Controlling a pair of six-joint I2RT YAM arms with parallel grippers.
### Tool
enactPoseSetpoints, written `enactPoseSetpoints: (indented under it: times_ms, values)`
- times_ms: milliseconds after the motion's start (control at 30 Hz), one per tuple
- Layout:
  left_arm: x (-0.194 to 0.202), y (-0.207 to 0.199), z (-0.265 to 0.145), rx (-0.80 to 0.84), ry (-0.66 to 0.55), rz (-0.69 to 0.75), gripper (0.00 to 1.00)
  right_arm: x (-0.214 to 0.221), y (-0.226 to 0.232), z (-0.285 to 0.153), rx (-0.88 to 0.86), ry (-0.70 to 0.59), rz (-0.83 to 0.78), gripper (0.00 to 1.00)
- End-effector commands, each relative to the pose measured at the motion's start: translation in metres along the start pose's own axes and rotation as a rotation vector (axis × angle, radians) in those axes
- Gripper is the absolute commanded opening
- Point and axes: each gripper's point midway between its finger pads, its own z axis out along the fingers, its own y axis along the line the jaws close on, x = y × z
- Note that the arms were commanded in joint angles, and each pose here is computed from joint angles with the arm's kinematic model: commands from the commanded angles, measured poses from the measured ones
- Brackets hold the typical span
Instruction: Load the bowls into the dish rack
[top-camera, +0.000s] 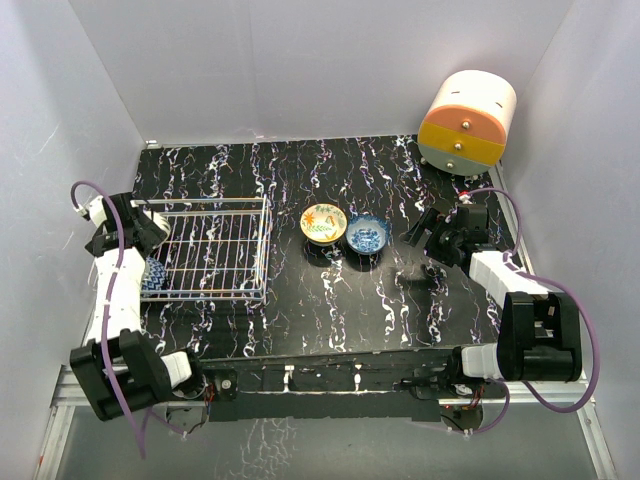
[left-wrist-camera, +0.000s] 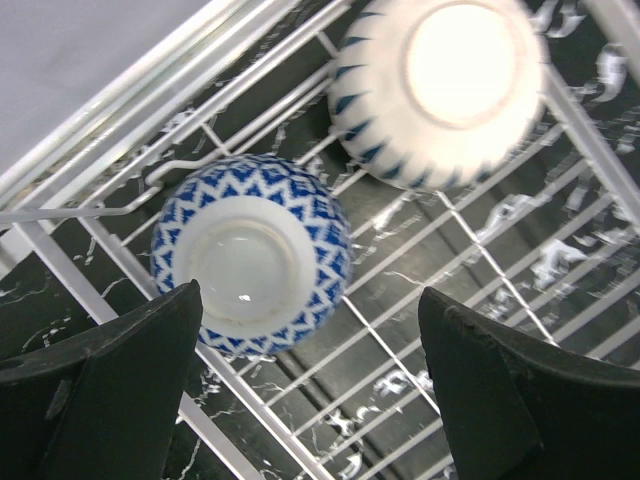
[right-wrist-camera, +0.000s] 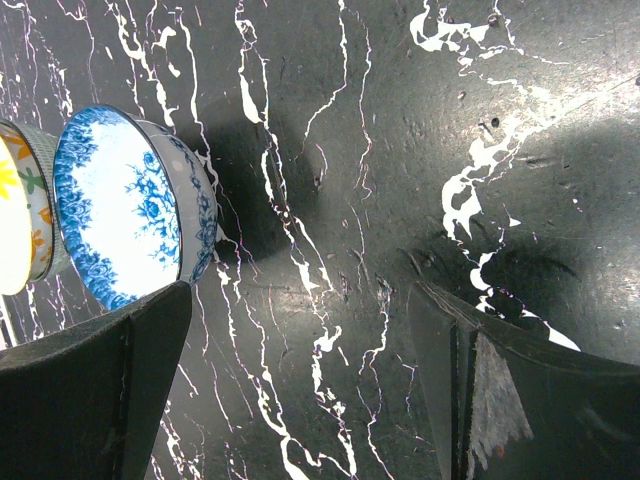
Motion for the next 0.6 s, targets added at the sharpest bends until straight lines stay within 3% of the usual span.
enactPoseSetpoints:
  times_ms: [0, 133, 267, 567]
  values:
    - [-0.009, -0.031, -0.031, 0.220, -0.016, 0.016, 0.85, -0.012, 0.004, 0.002, -0.017, -0.042, -0.010, 0.92]
    - [0.015, -0.049, -0.027, 0.315, 0.083, 0.058, 0.84, -0.013, 0.004, 0.001, -0.017, -0.046, -0.011, 0.92]
    - [0.038, -0.051, -0.011, 0.311, 0.175, 0.092, 0.84, -0.013, 0.003, -0.001, -0.012, -0.049, -0.014, 0.92]
    - [0.040, -0.035, 0.006, 0.207, 0.160, 0.122, 0.84, -0.014, 0.003, -0.001, -0.010, -0.051, -0.017, 0.92]
